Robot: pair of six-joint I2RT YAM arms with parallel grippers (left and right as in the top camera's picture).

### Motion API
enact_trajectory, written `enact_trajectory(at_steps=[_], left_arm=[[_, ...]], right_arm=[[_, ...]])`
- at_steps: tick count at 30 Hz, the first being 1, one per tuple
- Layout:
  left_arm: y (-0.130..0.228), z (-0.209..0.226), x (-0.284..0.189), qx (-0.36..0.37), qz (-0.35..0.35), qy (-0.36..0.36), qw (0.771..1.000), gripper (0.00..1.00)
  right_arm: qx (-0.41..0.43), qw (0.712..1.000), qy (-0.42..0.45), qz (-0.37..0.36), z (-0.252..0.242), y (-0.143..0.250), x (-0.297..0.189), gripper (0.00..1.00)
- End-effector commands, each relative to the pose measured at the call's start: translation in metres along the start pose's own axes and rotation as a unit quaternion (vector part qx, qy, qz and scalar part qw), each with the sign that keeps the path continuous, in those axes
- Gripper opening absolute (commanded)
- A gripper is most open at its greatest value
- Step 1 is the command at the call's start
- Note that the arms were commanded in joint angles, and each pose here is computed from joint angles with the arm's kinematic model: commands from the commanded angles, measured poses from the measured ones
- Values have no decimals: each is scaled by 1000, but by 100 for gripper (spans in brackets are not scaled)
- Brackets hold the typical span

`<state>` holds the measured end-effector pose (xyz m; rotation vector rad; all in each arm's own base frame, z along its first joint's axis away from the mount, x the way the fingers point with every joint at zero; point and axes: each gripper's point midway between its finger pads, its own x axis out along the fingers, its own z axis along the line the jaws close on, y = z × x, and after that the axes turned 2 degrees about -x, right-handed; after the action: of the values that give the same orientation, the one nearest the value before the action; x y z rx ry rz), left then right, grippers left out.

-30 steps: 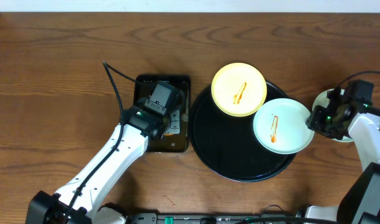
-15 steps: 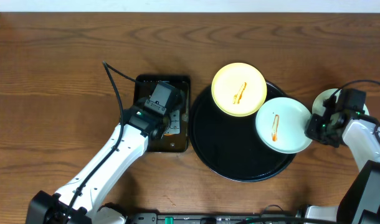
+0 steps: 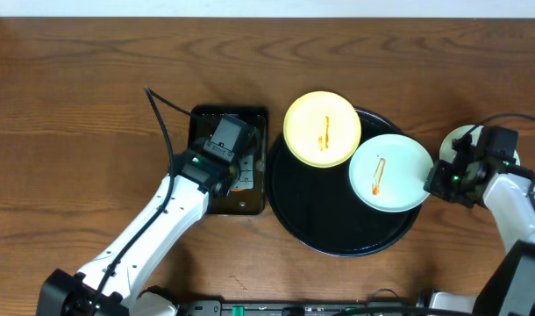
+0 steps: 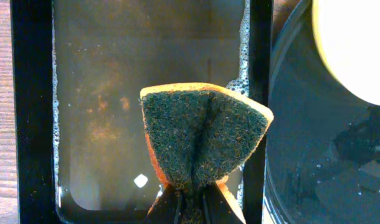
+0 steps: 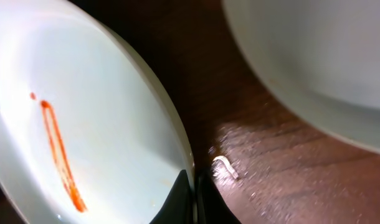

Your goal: Clean dirty plates on tray and stack at the side

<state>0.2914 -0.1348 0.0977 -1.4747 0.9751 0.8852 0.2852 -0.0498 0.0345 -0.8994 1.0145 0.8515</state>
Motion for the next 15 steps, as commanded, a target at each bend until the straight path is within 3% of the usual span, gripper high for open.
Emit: enact_trajectory(at_steps=[1,9,15], left_arm=[[0,4,0,-2,-2,-8,1000,8],[0,2,0,-3,0,-3,1000,8],[5,-22,-1,-1,18,61,998,7]], right_arm=[[-28,999,-45,-9,25,5,-15,1],[-69,994,-50,68,51,52,-11,1],[-70,992,-51,87,59,78,9,1]])
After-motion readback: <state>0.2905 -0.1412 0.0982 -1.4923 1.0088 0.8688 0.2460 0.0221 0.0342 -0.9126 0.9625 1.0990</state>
